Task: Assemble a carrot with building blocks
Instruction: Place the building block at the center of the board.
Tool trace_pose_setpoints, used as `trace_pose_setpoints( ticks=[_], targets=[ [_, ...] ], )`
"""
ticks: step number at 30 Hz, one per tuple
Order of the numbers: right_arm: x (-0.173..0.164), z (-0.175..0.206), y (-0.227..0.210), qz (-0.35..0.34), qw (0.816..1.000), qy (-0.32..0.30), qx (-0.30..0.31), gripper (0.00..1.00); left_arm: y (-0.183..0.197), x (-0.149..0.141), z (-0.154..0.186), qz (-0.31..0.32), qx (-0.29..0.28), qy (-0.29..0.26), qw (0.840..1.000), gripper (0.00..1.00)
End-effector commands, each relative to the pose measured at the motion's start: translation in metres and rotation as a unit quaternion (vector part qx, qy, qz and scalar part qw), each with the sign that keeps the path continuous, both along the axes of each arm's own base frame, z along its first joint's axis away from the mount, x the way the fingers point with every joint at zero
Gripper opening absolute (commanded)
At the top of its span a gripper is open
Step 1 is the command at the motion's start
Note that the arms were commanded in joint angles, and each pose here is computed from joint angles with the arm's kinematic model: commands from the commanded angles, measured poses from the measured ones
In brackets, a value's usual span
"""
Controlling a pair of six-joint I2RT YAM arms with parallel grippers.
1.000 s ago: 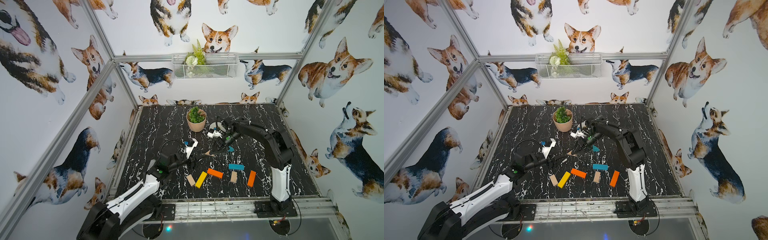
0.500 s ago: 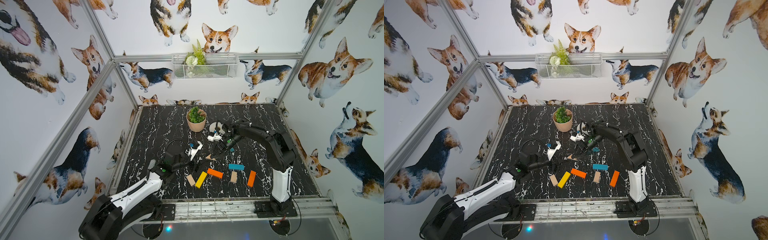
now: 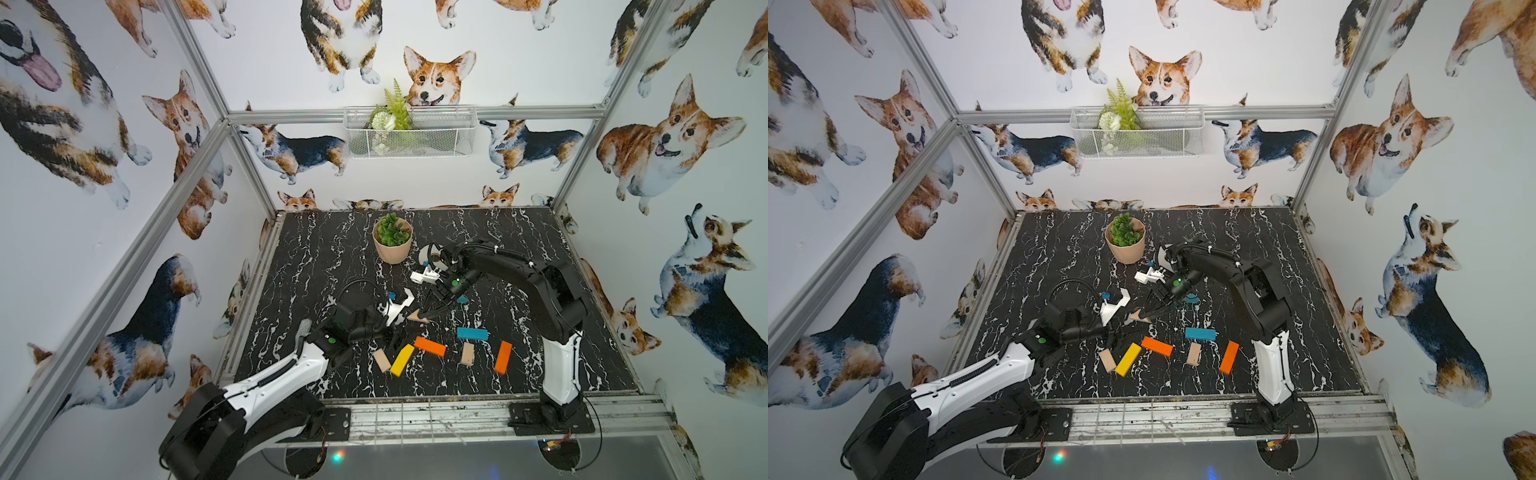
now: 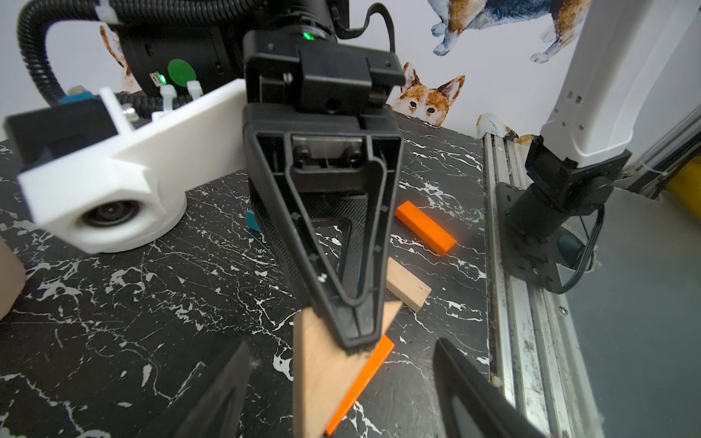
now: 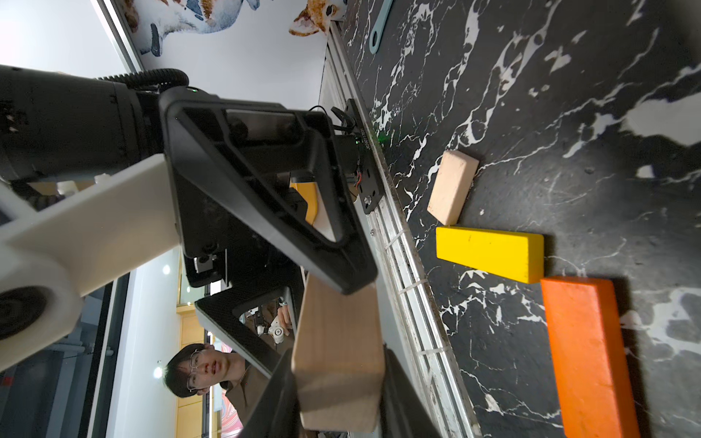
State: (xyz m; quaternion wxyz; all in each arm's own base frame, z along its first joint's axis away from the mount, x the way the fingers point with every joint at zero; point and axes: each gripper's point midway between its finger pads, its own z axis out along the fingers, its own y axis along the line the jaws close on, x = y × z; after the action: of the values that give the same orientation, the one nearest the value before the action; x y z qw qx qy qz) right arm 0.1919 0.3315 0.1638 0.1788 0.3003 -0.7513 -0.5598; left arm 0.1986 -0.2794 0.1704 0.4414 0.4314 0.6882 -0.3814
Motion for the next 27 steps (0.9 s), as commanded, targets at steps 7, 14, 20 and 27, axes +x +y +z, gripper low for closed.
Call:
trace_pose_setpoints(
  ticks=[7,14,20,27],
  targets=[
    [-0.013,0.008,0.009,0.020,0.999,0.012,0.032,0.00,-0.002,-0.001,0.005,-0.009,-0.004,-0.016,1.000,0.77],
    [-0.019,0.016,0.012,0.030,0.998,0.023,0.055,0.00,-0.002,-0.003,0.008,-0.013,-0.009,-0.020,1.000,0.75],
    [-0.022,0.045,0.012,0.033,0.993,0.049,0.105,0.00,-0.004,-0.005,0.008,-0.021,-0.010,-0.016,1.000,0.73],
    [-0.021,0.039,0.010,0.034,0.994,0.047,0.096,0.00,-0.004,-0.004,0.008,-0.019,-0.010,-0.016,1.000,0.72]
  ],
)
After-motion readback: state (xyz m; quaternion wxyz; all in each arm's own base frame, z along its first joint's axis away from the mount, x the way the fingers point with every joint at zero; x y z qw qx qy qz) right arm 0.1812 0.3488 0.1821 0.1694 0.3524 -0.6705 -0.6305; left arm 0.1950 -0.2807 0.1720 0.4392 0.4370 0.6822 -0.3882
